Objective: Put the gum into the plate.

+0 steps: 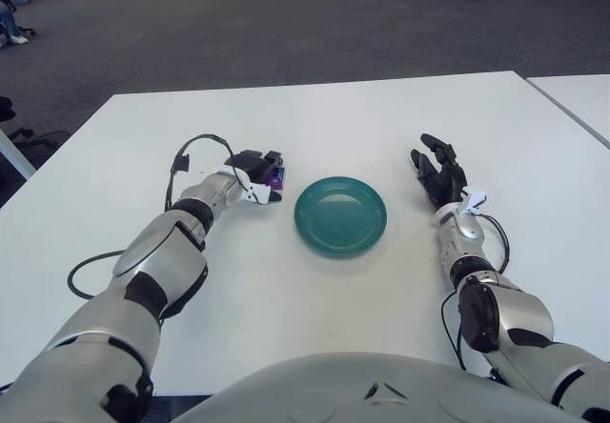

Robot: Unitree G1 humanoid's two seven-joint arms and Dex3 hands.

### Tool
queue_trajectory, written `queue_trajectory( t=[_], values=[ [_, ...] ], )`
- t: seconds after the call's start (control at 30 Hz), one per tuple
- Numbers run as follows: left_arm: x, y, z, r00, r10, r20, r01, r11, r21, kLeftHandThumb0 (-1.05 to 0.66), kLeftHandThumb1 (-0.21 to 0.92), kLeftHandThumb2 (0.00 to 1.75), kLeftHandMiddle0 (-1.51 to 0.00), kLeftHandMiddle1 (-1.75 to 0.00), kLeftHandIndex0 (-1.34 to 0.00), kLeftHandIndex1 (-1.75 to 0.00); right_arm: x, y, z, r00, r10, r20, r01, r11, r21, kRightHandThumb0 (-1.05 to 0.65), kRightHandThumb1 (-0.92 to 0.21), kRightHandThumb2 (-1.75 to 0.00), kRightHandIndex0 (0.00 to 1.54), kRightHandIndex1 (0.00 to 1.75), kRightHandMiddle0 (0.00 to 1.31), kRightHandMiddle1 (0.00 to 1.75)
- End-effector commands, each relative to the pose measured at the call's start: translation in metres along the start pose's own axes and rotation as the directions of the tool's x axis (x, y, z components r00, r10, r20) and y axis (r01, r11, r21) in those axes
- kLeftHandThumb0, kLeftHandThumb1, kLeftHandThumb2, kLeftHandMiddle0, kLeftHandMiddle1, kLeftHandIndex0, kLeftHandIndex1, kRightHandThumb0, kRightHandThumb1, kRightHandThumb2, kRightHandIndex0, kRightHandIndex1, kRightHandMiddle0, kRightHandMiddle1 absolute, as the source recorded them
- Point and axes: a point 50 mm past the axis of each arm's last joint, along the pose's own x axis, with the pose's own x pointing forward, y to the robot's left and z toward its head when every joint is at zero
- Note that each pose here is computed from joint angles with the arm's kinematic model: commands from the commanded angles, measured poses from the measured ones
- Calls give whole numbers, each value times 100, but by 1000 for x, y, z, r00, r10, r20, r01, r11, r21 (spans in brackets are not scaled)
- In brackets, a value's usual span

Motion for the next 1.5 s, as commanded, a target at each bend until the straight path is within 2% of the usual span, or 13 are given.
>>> queue_trajectory(
  t=[0.0, 0.2, 0.33, 0.4, 0.43, 0.5, 0.6, 0.7, 0.77, 0.83, 0.9, 1.07, 1.47],
  values=[
    [-19, -76, -4, 935, -353, -38, 351, 935, -38, -97, 92, 26, -23, -3, 0, -79, -23, -6, -35, 984, -38, -177, 43, 999, 24, -58, -92, -47, 36, 0, 0, 70],
    [-19, -72, -7, 932, -358, -54, 351, 930, -110, -96, 92, 23, -27, -4, 0, -82, -22, -9, -34, 982, -47, -181, 51, 999, 19, -59, -92, -47, 36, 0, 0, 72],
    [-18, -67, -11, 946, -314, -75, 295, 935, -196, -82, 91, 21, -42, -12, -6, -99, -22, -10, -34, 982, -51, -184, 56, 998, 22, -58, -92, -46, 36, 0, 0, 73],
    [-18, -65, -13, 959, -269, -91, 241, 940, -241, -60, 90, 27, -54, -30, -22, -126, -21, -10, -33, 982, -53, -181, 58, 998, 23, -58, -92, -46, 36, 0, 0, 72],
    [-18, -65, -13, 963, -252, -96, 222, 942, -253, -55, 90, 28, -56, -34, -26, -131, -21, -10, -33, 982, -53, -179, 58, 998, 24, -58, -92, -46, 36, 0, 0, 72],
    [-18, -64, -13, 966, -238, -100, 205, 943, -262, -44, 89, 34, -55, -60, -35, -144, -21, -10, -32, 983, -53, -178, 59, 998, 24, -58, -92, -47, 36, 0, 0, 72],
    [-18, -62, -14, 978, -176, -109, 142, 954, -263, -39, 85, 44, -53, -85, -40, -152, -20, -10, -31, 983, -54, -176, 59, 998, 22, -58, -92, -47, 37, 1, 0, 73],
    [-18, -62, -13, 987, -112, -115, 78, 962, -263, -37, 81, 53, -53, -96, -40, -157, -20, -11, -31, 983, -57, -176, 61, 998, 19, -58, -92, -47, 37, 1, 0, 74],
    [-19, -63, -12, 990, -64, -122, 29, 962, -270, -19, 78, 55, -52, -109, -39, -162, -19, -11, -31, 983, -59, -176, 63, 998, 19, -57, -92, -47, 38, 1, 0, 74],
    [-19, -62, -11, 991, -30, -127, -6, 962, -274, -8, 54, 96, -55, -147, -36, -169, -19, -11, -30, 982, -61, -176, 65, 998, 19, -57, -92, -48, 38, 1, 0, 75],
    [-19, -62, -11, 991, 10, -136, -47, 959, -278, -4, 44, 113, -58, -159, -37, -172, -19, -12, -30, 983, -63, -175, 67, 998, 19, -56, -92, -48, 39, 1, 0, 75],
    [-21, -62, -10, 984, 91, -151, -128, 958, -257, -1, 28, 133, -68, -164, -42, -174, -18, -12, -29, 983, -65, -170, 69, 998, 16, -56, -92, -50, 40, 2, 0, 75],
    [-22, -59, -13, 973, 148, -179, -189, 953, -238, 0, 21, 145, -69, -174, -46, -175, -16, -12, -28, 982, -83, -171, 89, 996, 27, -58, -92, -51, 41, 2, 0, 79]
  ],
)
